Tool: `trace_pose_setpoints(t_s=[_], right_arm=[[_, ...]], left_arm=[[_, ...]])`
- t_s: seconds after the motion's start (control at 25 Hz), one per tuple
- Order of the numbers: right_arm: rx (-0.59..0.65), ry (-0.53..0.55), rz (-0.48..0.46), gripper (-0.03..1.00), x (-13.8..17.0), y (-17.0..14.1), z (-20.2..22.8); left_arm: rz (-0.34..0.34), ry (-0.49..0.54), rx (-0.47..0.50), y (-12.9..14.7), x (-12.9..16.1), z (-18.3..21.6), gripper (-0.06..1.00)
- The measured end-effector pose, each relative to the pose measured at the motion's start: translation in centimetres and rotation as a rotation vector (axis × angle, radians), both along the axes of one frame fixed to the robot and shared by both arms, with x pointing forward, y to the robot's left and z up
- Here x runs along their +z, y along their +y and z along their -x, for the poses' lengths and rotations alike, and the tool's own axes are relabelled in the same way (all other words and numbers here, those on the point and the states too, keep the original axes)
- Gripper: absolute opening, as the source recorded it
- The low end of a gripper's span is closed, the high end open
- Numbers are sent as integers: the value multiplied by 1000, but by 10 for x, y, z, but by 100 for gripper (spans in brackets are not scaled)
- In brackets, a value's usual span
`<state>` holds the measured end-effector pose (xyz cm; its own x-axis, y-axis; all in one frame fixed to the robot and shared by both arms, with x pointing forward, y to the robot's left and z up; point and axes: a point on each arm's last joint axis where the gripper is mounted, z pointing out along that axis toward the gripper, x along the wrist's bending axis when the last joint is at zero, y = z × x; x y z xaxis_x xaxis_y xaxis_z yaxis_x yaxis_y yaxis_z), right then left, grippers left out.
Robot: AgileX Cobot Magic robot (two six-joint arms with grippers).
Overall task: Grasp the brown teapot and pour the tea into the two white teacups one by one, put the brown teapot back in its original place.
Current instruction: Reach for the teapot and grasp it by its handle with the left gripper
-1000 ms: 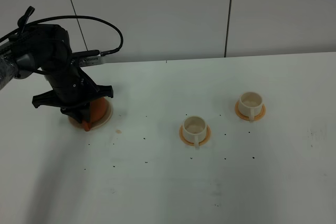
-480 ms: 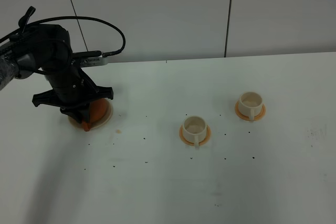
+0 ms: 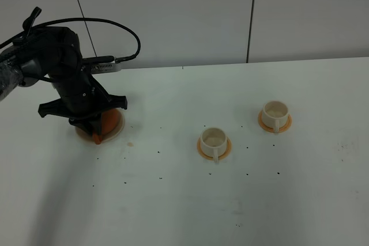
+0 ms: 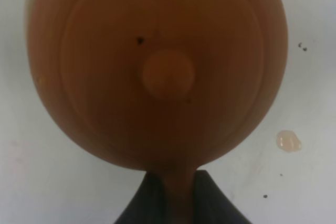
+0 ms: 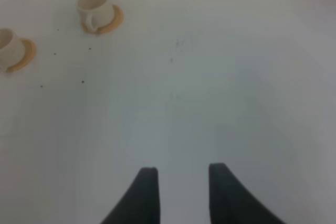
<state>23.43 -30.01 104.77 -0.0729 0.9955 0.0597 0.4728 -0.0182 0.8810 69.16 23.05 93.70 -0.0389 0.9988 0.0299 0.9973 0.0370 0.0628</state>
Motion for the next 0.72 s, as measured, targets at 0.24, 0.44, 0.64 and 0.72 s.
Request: trace_pose_setpoints(t_s=[0.24, 0.44, 0.64, 0.72], right_arm=[[0, 0, -1, 23, 0, 0, 0], [0, 0, -1, 23, 0, 0, 0], [0, 0, -1, 23, 0, 0, 0], [0, 0, -1, 23, 0, 0, 0]], left_arm=[[6, -11, -9, -4, 5, 1, 17], [21, -26, -7, -6, 13, 2, 17], [22, -31, -7, -6, 17, 3, 17], [20, -30, -12, -8, 17, 4, 17]])
